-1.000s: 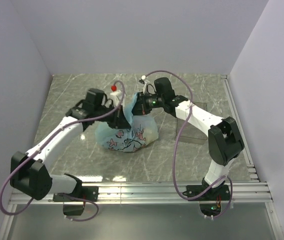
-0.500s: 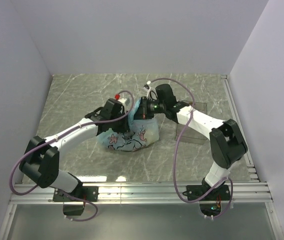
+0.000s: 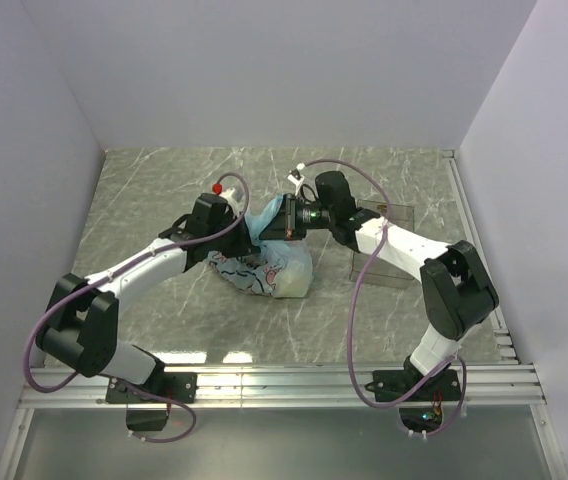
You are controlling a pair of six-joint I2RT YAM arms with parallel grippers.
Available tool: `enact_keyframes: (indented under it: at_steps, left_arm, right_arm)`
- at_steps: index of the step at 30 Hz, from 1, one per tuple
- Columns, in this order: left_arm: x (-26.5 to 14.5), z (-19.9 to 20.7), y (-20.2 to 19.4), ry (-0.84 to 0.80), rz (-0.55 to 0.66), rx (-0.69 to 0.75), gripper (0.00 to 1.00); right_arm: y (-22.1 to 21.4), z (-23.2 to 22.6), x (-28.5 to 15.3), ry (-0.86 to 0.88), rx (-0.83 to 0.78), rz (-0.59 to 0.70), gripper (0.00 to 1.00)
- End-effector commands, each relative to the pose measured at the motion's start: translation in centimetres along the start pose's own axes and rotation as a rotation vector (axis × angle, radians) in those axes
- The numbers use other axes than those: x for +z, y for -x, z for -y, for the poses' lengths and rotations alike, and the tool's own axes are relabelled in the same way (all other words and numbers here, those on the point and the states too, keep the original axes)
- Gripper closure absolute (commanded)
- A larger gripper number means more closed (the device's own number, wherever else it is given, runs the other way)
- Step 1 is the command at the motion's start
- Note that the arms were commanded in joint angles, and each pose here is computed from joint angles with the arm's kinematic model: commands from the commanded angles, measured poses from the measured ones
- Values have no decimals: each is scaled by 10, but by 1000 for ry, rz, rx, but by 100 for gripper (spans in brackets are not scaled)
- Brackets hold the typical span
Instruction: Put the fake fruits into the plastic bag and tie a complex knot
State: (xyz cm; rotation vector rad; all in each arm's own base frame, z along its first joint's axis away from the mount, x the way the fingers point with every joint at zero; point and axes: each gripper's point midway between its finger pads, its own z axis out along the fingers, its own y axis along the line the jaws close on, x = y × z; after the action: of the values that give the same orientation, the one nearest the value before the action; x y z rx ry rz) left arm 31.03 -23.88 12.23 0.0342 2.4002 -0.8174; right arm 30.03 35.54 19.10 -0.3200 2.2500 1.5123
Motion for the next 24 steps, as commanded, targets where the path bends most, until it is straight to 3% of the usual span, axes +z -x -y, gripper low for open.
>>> enact_keyframes:
  at_steps: [1, 12, 18, 24]
  left_arm:
    - [-2, 30, 16, -144, 63, -59, 100]
    - [17, 31, 27, -234, 185, -236, 100]
    - [-1, 32, 20, -251, 112, -92, 92]
    - [-39, 19, 29, -198, 140, 59, 80]
  right_arm:
    - [4, -43, -8, 129, -32, 24, 100]
    - [-3, -42, -11, 128, -21, 30, 100]
    - [9, -29, -16, 82, -34, 60, 100]
    - [15, -20, -19, 71, -54, 58, 100]
